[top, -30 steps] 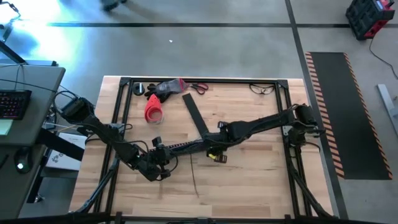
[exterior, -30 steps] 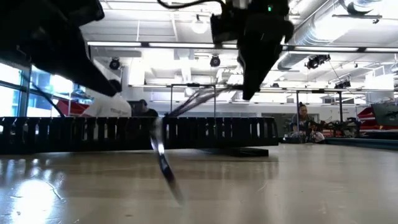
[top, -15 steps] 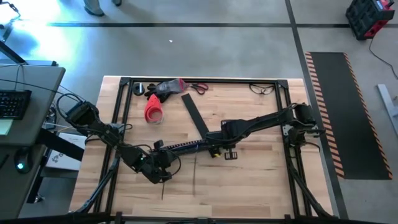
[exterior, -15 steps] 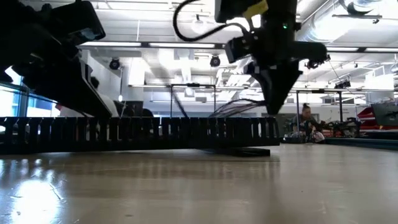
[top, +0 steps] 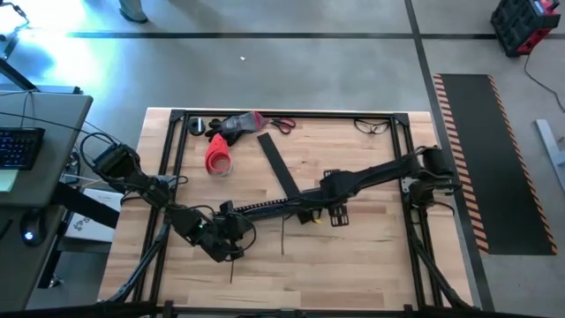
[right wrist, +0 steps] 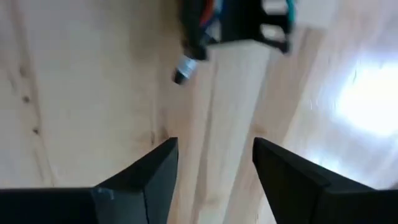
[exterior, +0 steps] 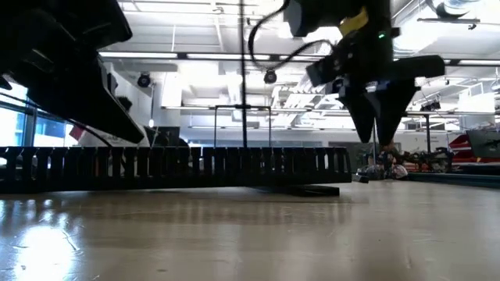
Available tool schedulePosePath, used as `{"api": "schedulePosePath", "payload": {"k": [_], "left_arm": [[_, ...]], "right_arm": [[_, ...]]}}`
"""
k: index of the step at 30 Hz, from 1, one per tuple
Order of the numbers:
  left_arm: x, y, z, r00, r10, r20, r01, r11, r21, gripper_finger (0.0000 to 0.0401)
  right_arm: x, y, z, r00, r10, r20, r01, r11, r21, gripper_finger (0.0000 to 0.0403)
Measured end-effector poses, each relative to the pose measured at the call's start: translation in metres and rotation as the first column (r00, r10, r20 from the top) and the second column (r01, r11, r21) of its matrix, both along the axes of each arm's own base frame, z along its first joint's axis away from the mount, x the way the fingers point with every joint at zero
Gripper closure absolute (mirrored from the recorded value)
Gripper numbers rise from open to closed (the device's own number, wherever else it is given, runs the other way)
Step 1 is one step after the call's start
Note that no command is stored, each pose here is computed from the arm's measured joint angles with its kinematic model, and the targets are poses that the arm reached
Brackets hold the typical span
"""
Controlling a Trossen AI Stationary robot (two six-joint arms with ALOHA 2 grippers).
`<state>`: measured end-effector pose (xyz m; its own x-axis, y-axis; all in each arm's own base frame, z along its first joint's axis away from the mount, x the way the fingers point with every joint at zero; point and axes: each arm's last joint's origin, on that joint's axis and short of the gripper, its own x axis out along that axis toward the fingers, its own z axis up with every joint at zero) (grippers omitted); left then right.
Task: Ziptie cables
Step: Close the cable duct
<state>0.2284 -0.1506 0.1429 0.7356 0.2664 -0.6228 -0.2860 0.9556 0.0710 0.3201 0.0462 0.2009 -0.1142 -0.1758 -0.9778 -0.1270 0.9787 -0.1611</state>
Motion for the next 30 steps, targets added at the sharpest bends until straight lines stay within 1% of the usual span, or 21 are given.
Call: {"api": "schedulePosePath", "payload": {"k": [2,3,5,7,8,9,10,11,12,13,14,15,17,18,20,22,25,27,28,29,30], "left_arm": [[-0.001,-0.003,0.0,1.0,-0.008,0.008,0.008,1.0,-0.001,0.0394],[-0.001,-0.004,0.001,1.0,-0.01,0.015,0.01,1.0,-0.003,0.0394],[-0.002,-0.005,0.001,1.0,-0.008,0.025,0.008,1.0,-0.012,0.0394],[-0.002,-0.007,0.003,0.999,-0.001,0.033,0.002,1.0,-0.015,0.0394],[-0.002,-0.009,0.006,0.999,-0.001,0.042,0.002,1.0,-0.013,0.0394],[0.0,-0.01,0.01,0.998,-0.001,0.057,0.001,1.0,-0.005,0.0394],[0.001,-0.011,0.016,0.997,-0.008,0.075,0.007,1.0,0.009,0.0394],[0.002,-0.011,0.022,0.996,-0.018,0.091,0.015,0.999,0.031,0.0394],[0.003,-0.011,0.028,0.994,-0.033,0.102,0.028,0.998,0.055,0.0394],[0.004,-0.011,0.033,0.993,-0.044,0.111,0.035,0.996,0.082,0.0394],[0.004,-0.009,0.038,0.991,-0.05,0.121,0.037,0.994,0.105,0.0394],[0.004,-0.008,0.043,0.99,-0.048,0.135,0.032,0.992,0.122,0.0394],[0.002,-0.003,0.051,0.988,-0.037,0.15,0.016,0.991,0.135,0.0394],[0.002,0.0,0.053,0.989,-0.029,0.147,0.009,0.991,0.137,0.0394],[0.001,0.006,0.052,0.993,-0.01,0.114,-0.007,0.989,0.15,0.0389],[0.001,0.012,0.047,0.998,-0.002,0.059,-0.008,0.987,0.163,0.0379],[0.002,0.021,0.043,1.0,0.009,-0.011,-0.008,0.99,0.138,0.036],[0.005,0.026,0.041,0.999,0.026,-0.023,-0.023,0.993,0.12,0.0348],[0.006,0.028,0.041,0.999,0.034,-0.02,-0.031,0.993,0.116,0.0344],[0.008,0.029,0.041,0.999,0.041,-0.017,-0.039,0.993,0.113,0.034],[0.008,0.029,0.039,0.999,0.043,-0.023,-0.04,0.993,0.114,0.0336]], "right_arm": [[-0.006,0.003,0.001,0.996,0.038,0.083,-0.038,0.999,0.0,0.0204],[-0.009,0.004,0.003,0.99,0.044,0.133,-0.042,0.999,-0.02,0.0205],[-0.018,0.003,0.007,0.974,0.03,0.224,-0.019,0.998,-0.053,0.021],[-0.027,0.002,0.015,0.941,0.006,0.339,0.021,0.997,-0.075,0.0217],[-0.032,0.002,0.021,0.913,-0.004,0.408,0.043,0.995,-0.085,0.0221],[-0.035,0.001,0.026,0.876,-0.015,0.483,0.072,0.992,-0.099,0.0224],[-0.037,-0.001,0.031,0.827,-0.032,0.561,0.113,0.987,-0.11,0.0228],[-0.038,-0.004,0.034,0.761,-0.06,0.646,0.166,0.981,-0.105,0.0231],[-0.036,-0.008,0.036,0.676,-0.094,0.731,0.225,0.971,-0.083,0.0233],[-0.032,-0.014,0.037,0.59,-0.131,0.797,0.273,0.961,-0.044,0.0234],[-0.029,-0.019,0.037,0.522,-0.159,0.838,0.291,0.957,0.001,0.0235],[-0.025,-0.024,0.035,0.477,-0.176,0.861,0.281,0.959,0.04,0.0234],[-0.015,-0.032,0.027,0.438,-0.18,0.881,0.221,0.971,0.088,0.0228],[-0.01,-0.035,0.022,0.439,-0.183,0.879,0.204,0.974,0.101,0.0223],[-0.002,-0.04,0.012,0.475,-0.185,0.86,0.199,0.975,0.1,0.0206],[0.008,-0.044,0.003,0.496,-0.186,0.848,0.211,0.973,0.09,0.0188],[0.021,-0.052,-0.014,0.543,-0.198,0.816,0.227,0.97,0.085,0.0169],[0.026,-0.056,-0.031,0.616,-0.214,0.758,0.214,0.972,0.1,0.0166],[0.028,-0.057,-0.039,0.663,-0.211,0.718,0.188,0.976,0.112,0.0166],[0.03,-0.057,-0.044,0.698,-0.208,0.685,0.16,0.978,0.135,0.0167],[0.033,-0.057,-0.044,0.715,-0.208,0.667,0.133,0.978,0.163,0.0168]]}}
